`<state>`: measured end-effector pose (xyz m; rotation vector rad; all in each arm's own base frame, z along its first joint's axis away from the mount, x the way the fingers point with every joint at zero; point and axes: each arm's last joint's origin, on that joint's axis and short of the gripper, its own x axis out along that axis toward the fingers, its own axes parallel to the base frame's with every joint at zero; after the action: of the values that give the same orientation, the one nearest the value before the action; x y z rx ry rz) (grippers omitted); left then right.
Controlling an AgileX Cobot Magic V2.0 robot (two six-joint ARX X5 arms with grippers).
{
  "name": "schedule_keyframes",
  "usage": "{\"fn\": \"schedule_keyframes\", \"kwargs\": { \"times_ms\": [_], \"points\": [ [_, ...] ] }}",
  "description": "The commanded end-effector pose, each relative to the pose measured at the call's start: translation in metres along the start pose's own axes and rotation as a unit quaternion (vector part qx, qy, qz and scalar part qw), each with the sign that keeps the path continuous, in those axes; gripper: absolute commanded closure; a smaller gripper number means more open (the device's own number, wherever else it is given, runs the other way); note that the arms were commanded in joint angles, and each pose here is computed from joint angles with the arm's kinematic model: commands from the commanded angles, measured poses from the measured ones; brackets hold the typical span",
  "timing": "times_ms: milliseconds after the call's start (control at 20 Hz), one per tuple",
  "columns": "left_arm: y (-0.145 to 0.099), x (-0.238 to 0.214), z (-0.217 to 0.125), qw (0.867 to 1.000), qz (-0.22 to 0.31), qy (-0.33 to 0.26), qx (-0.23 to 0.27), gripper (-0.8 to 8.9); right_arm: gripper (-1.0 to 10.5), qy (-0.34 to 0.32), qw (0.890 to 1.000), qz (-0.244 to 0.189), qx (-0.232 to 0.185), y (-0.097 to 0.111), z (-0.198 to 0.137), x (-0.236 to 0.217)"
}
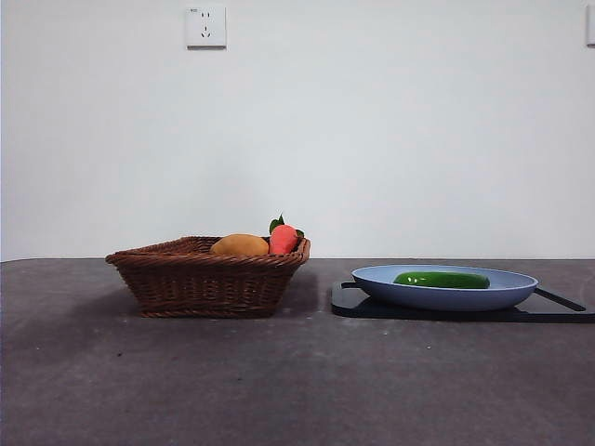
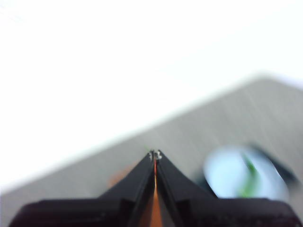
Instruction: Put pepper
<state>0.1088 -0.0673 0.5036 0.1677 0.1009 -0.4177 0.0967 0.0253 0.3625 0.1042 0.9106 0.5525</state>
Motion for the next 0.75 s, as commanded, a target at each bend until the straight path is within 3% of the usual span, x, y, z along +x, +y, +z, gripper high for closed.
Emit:
{"fn": "schedule_keyframes", "kwargs": {
  "times_ms": [50, 250, 400, 550, 750],
  "points": [
    [0.018, -0.018, -0.006, 0.997, 0.05, -0.051, 0.008, 8.05, 9.4, -0.007, 1.0, 0.0, -0.007, 0.001, 0.004, -0.002],
    [0.032, -0.044, -0.05, 0.977, 0.18, -0.116, 0.005, 8.05, 9.4, -0.007, 1.0, 0.0, -0.007, 0.001, 0.004, -0.002],
    [0.033, -0.046, -0.098, 0.959, 0.244, -0.145, 0.01, 8.05, 9.4, -0.007, 1.0, 0.0, -0.007, 0.001, 0.004, -0.002],
    [0.03, -0.038, -0.151, 0.948, 0.273, -0.163, 0.003, 8.05, 9.4, -0.007, 1.0, 0.0, -0.007, 0.001, 0.004, -0.003],
    [0.025, -0.02, -0.22, 0.95, 0.27, -0.154, -0.029, 8.05, 9.4, -0.007, 1.0, 0.0, -0.007, 0.001, 0.004, -0.002]
  ]
}}
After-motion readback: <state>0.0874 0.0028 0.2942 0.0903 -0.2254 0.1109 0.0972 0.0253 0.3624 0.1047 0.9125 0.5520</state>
